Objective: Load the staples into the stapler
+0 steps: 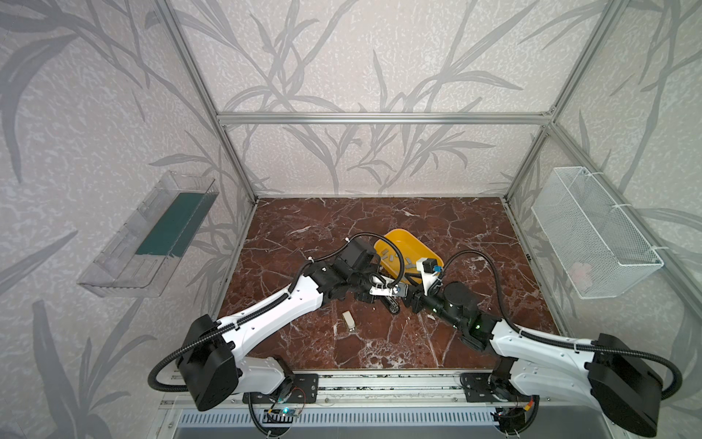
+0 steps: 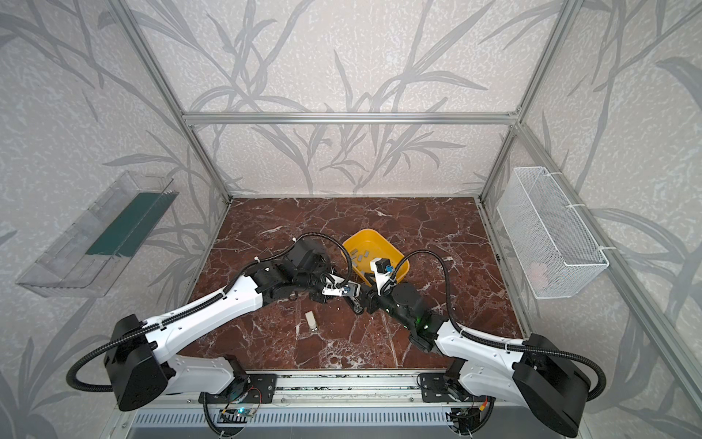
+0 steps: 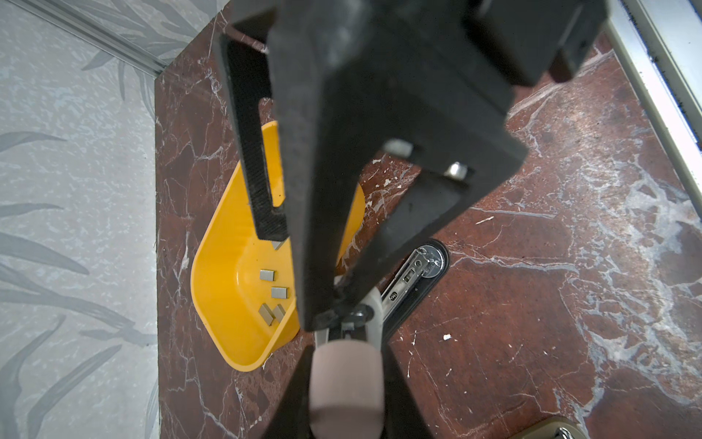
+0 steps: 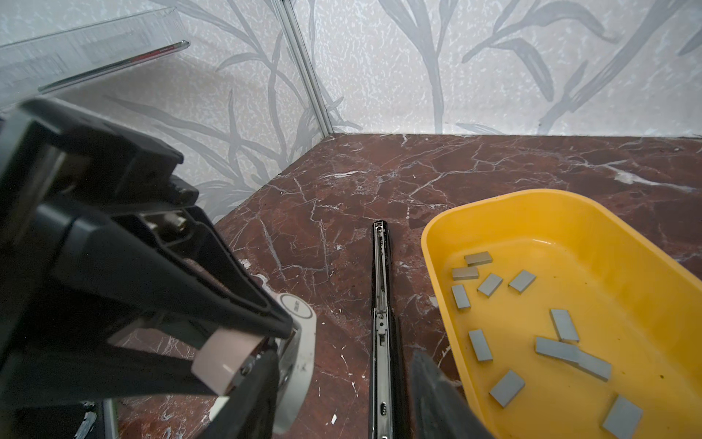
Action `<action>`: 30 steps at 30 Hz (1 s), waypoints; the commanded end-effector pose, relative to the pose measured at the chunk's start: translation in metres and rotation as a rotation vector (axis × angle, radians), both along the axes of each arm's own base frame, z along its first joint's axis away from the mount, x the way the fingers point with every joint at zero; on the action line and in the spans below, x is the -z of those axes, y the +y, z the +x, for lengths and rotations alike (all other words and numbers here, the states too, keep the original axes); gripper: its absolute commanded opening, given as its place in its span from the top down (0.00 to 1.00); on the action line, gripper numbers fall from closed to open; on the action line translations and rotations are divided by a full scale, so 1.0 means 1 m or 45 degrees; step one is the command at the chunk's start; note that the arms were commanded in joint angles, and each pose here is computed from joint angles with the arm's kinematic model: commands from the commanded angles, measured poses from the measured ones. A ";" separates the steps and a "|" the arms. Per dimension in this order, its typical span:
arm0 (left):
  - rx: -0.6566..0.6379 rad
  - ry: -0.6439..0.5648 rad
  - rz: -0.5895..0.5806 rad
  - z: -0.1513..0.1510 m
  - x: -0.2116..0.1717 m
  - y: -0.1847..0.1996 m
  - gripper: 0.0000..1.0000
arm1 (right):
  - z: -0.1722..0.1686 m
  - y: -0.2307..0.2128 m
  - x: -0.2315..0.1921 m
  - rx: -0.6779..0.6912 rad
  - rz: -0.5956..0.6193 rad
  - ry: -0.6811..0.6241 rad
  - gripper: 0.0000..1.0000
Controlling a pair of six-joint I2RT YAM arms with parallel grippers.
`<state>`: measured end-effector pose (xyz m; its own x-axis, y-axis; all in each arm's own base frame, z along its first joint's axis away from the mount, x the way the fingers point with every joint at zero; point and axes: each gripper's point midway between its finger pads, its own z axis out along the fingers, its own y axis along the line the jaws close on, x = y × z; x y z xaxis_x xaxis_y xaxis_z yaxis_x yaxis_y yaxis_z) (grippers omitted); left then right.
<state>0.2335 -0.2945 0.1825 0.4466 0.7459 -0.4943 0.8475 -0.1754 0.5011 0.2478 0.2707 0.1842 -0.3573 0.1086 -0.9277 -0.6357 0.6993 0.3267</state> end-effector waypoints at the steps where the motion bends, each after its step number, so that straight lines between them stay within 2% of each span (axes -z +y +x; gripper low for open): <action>1: -0.039 -0.021 -0.082 0.006 -0.021 -0.007 1.00 | 0.004 0.003 0.001 0.003 -0.005 0.021 0.44; 13: 0.015 -0.026 -0.125 -0.004 -0.029 -0.006 1.00 | 0.012 -0.004 0.014 0.087 -0.081 0.077 0.46; 30: -0.010 -0.050 -0.192 -0.005 -0.043 -0.003 1.00 | 0.015 -0.006 0.021 0.108 -0.115 0.086 0.46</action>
<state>0.2361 -0.2882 0.1966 0.4143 0.7422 -0.5267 0.8480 -0.1046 0.5196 0.2587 0.2729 0.1813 -0.3859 0.1037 -0.9167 -0.5921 0.7341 0.3323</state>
